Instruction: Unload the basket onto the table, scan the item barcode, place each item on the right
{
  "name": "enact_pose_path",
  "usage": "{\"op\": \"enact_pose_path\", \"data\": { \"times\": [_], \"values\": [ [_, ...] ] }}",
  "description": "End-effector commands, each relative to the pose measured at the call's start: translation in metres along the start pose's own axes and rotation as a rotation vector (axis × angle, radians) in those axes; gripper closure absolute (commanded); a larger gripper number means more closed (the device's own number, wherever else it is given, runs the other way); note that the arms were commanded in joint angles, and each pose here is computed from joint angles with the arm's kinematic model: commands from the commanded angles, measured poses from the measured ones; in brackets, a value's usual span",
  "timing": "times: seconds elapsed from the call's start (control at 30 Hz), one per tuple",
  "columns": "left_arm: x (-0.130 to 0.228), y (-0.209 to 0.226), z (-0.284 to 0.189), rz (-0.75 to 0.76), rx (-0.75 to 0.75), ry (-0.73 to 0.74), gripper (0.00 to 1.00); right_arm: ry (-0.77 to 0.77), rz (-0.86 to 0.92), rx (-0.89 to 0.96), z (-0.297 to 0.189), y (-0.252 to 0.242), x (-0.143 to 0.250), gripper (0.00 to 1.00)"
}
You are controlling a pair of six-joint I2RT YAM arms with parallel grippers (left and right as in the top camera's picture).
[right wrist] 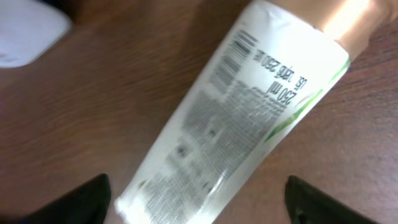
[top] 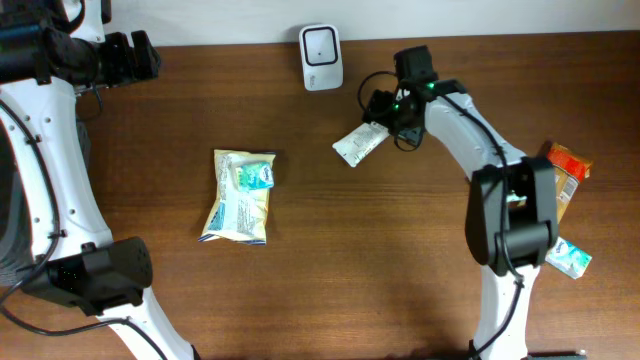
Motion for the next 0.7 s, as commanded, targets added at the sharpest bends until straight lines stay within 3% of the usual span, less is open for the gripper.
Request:
{"op": "enact_pose_path", "data": {
  "times": [0.0,0.07,0.1,0.17,0.3,0.47,0.67],
  "values": [
    [0.0,0.002,0.002,0.003,-0.002,0.006,0.01,0.029,0.059,0.082,0.031,-0.014,0.011,0.3],
    [0.001,0.002,0.002,0.003,-0.001,0.009,0.01,0.071,0.062,0.113,0.046,-0.022,0.021,0.43],
    [0.001,0.002,0.002,0.003,-0.002,0.009,0.01,0.08,0.063,0.12,0.049,-0.024,0.023,0.67],
    [0.001,0.002,0.002,0.003,-0.001,0.009,0.01,0.095,0.062,0.117,0.051,-0.024,0.025,0.96],
    [0.001,0.002,0.002,0.003,-0.001,0.009,0.01,0.266,-0.112,-0.041,0.041,-0.009,0.048,0.96],
    [0.001,0.002,0.002,0.003,-0.001,0.009,0.01,0.613,-0.664,-0.506,-0.001,0.019,0.125,0.96],
    [0.001,0.002,0.002,0.003,-0.001,0.009,0.01,0.574,-0.802,-0.656,-0.053,0.062,0.117,0.96]
  ]
}}
Point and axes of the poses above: each gripper's point midway between its finger pads, its own z axis out along the fingers, its own y axis along the line the jaws close on, x = y × z, the point moved 5 cm from there along -z, back along the fingers, and after that the axes turned 2 degrees about -z, right-handed, at the moved point
